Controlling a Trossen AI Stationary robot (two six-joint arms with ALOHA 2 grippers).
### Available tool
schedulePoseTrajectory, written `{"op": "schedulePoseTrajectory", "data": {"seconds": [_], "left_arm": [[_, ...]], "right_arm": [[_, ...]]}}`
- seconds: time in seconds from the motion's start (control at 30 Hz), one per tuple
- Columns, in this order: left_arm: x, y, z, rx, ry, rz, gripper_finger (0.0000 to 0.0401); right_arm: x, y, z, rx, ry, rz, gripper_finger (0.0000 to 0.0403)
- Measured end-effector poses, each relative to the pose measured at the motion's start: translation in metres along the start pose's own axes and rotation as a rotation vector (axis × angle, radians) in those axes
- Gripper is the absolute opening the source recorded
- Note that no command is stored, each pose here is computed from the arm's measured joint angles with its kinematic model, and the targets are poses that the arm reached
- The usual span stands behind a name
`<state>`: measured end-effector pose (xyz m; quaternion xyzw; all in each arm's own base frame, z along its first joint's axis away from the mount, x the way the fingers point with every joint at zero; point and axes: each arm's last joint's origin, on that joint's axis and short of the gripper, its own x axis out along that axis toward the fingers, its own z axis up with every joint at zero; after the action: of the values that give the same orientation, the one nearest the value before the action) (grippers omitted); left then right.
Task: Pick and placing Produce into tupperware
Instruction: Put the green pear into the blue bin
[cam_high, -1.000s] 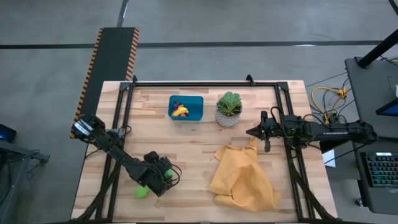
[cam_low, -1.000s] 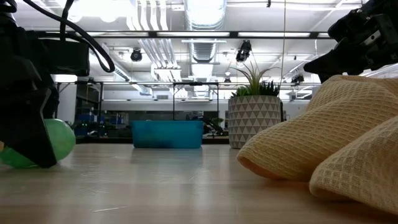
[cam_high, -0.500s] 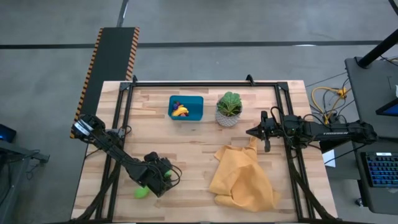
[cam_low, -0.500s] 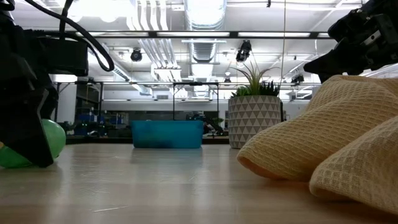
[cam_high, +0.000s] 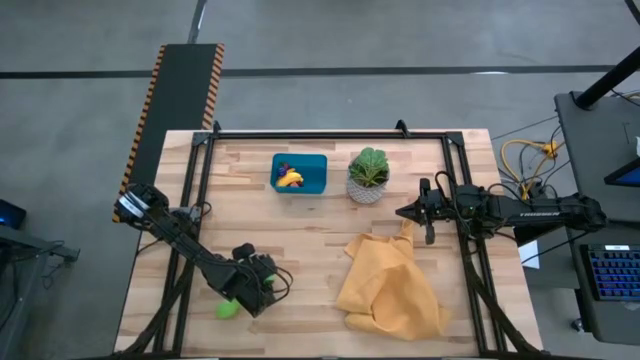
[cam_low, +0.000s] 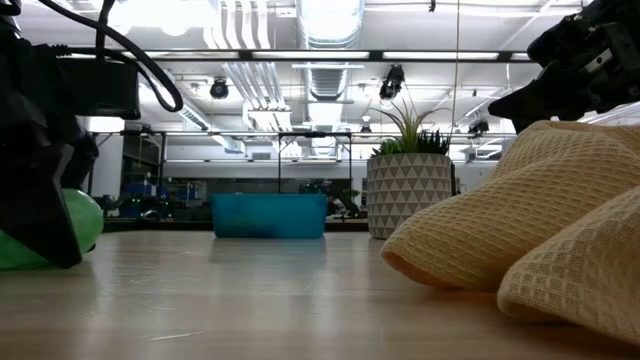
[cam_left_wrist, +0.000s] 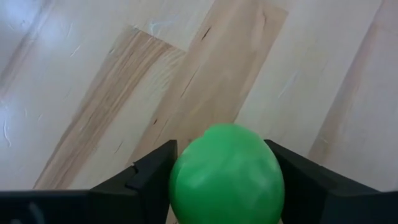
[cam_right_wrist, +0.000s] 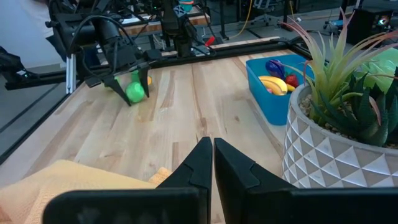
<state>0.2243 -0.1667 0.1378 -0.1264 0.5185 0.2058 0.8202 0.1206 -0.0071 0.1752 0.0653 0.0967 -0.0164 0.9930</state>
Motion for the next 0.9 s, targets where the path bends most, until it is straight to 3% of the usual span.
{"op": "schedulePoseTrajectory", "data": {"seconds": [0.6, 0.9], "left_arm": [[-0.013, 0.0, 0.008, 0.099, -0.017, -0.05, 0.0207], [-0.012, 0.002, 0.017, 0.165, -0.161, 0.019, 0.0207]], "right_arm": [[0.0, 0.0, 0.0, 0.0, 0.001, 0.0, 0.0009], [0.0, 0.0, 0.0, 0.0, 0.0, 0.0, 0.0009]]}}
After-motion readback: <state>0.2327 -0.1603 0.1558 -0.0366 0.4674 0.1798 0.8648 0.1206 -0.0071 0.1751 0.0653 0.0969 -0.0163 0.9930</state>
